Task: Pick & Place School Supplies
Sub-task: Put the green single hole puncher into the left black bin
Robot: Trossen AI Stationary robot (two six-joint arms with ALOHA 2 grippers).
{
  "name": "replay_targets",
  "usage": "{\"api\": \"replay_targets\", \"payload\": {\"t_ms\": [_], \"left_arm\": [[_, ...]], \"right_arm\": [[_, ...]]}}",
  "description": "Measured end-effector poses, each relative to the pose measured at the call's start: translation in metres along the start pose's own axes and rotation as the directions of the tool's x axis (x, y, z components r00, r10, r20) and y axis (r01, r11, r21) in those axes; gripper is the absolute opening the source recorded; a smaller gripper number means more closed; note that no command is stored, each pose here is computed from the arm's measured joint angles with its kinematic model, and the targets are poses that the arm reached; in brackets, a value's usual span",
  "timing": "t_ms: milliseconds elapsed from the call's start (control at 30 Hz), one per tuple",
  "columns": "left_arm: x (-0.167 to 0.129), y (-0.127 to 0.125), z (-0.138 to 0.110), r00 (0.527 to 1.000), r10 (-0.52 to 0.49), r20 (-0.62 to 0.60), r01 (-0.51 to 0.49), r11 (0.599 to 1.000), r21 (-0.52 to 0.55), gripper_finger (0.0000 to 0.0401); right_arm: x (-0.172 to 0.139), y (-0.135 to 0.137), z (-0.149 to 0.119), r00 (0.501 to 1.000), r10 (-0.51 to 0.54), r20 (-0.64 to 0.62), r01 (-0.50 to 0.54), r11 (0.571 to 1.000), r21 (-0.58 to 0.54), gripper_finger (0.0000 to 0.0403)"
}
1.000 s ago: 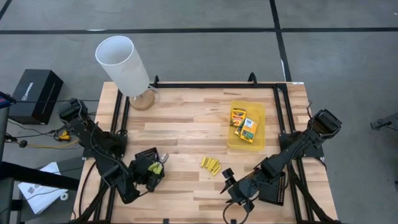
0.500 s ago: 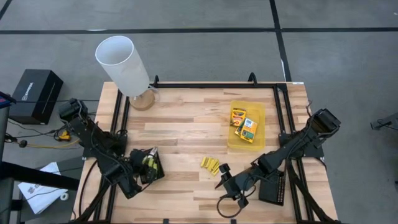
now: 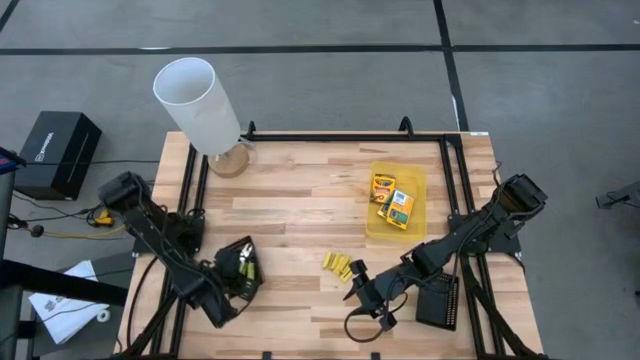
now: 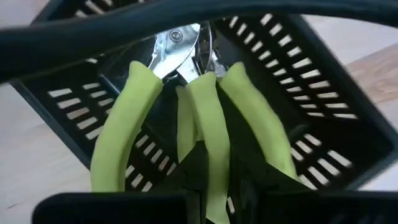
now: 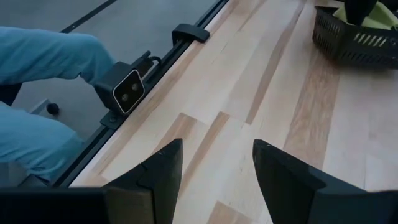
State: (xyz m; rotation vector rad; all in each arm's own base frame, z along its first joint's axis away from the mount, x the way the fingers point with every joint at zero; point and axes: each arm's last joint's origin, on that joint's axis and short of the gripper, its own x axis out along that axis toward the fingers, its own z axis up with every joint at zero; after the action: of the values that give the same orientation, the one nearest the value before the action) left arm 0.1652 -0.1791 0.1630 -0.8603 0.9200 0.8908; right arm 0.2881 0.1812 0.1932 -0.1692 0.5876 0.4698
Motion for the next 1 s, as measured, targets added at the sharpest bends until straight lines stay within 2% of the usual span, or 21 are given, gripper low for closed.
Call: {"api": "replay_targets", "payload": {"t_ms": [100,333,433,567,633,833,1000], "left_arm": [[0.003,-0.001,-0.002,1.0,0.009,0.005,-0.009,1.0,0.004,0.0037],[-0.009,-0.002,0.004,0.998,-0.055,-0.041,0.056,0.998,0.018,0.0136],[-0.018,-0.001,0.009,0.993,-0.105,-0.048,0.106,0.994,0.021,0.0166],[-0.032,-0.002,0.02,0.978,-0.209,0.025,0.208,0.978,0.033,0.0194],[-0.039,-0.002,0.025,0.963,-0.263,0.059,0.262,0.965,0.034,0.0203],[-0.051,-0.001,0.042,0.943,-0.32,0.087,0.309,0.943,0.121,0.0203],[-0.06,-0.004,0.058,0.876,-0.41,0.254,0.342,0.899,0.273,0.0192]], "right_arm": [[0.0,0.0,0.0,1.0,0.0,0.001,0.0,1.0,0.0,0.0186],[0.0,-0.002,0.002,1.0,-0.005,0.018,0.005,1.0,0.005,0.0186],[0.0,-0.005,0.003,0.999,-0.01,0.03,0.01,1.0,0.009,0.0186],[0.001,-0.009,0.004,0.999,0.007,0.041,-0.008,1.0,0.013,0.0186],[0.001,-0.011,0.005,0.999,0.019,0.048,-0.02,1.0,0.019,0.0186],[0.001,-0.012,0.005,0.999,0.016,0.052,-0.017,1.0,0.012,0.0186],[0.0,-0.012,0.01,0.995,0.016,0.101,-0.013,0.999,-0.033,0.0186]]}}
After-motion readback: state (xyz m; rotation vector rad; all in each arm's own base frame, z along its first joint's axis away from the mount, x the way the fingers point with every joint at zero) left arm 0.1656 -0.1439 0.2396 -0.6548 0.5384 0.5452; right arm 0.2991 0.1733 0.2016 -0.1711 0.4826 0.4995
